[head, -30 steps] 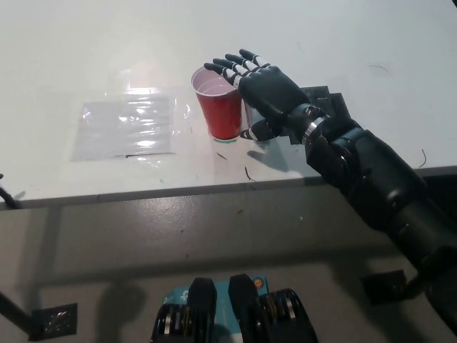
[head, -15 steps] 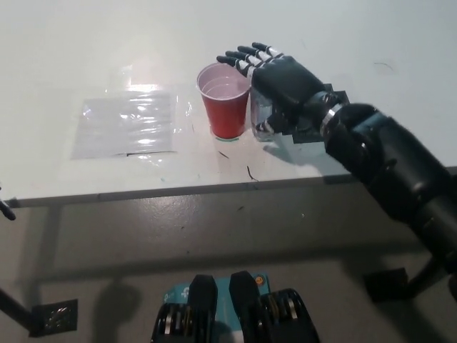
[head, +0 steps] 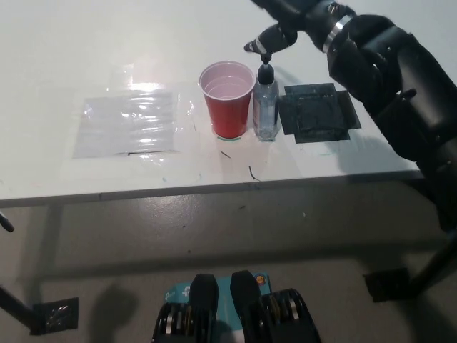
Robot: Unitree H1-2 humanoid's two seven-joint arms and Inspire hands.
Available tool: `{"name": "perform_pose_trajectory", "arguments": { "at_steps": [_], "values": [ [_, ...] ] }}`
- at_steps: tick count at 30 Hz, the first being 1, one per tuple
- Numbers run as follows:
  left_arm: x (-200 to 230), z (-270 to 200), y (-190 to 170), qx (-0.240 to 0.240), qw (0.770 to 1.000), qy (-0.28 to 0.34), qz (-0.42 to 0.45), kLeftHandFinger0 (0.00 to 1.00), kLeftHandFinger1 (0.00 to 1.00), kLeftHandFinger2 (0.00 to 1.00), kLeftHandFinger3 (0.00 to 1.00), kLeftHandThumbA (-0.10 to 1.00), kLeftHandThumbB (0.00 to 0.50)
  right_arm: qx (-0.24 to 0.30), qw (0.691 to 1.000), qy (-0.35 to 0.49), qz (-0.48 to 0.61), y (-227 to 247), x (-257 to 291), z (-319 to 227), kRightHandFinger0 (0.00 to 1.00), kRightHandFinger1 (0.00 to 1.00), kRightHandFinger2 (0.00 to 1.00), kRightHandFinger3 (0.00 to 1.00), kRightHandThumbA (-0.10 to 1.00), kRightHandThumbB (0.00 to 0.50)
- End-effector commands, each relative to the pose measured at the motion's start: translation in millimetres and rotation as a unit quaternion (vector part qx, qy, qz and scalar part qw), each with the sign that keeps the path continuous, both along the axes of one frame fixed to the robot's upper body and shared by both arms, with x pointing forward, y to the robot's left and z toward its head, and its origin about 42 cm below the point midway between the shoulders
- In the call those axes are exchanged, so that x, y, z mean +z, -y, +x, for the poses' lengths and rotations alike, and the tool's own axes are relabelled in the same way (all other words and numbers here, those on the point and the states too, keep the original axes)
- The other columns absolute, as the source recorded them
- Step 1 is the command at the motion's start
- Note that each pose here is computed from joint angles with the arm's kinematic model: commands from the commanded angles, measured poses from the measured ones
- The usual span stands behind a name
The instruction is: The robot uses its right hand to press the hand soap kept in the middle of the table to get liquid hand soap out
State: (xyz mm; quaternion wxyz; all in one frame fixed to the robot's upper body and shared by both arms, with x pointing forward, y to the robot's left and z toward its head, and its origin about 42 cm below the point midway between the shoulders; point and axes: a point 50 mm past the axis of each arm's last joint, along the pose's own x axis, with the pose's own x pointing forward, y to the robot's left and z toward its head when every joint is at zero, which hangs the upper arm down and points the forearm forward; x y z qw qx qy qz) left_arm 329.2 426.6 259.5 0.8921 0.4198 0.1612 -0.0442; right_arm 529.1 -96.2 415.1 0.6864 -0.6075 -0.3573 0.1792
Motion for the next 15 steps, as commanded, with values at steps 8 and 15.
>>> {"name": "perform_pose_trajectory", "arguments": {
  "at_steps": [8, 15],
  "values": [
    [4, -11, -7, 0.016, 1.0, 0.002, 0.007, 1.0, 1.0, 1.0, 0.88, 1.0, 0.128, -0.026, 0.997, 0.037, 0.058, 57, 41, -27, 1.0, 1.0, 1.0, 1.0, 1.0, 0.458],
    [0, -16, -8, 0.015, 1.0, 0.0, -0.001, 1.0, 1.0, 1.0, 0.86, 1.0, 0.156, -0.059, 0.993, 0.038, 0.096, 106, 24, -44, 1.0, 1.0, 1.0, 1.0, 1.0, 0.486]
  ]
}}
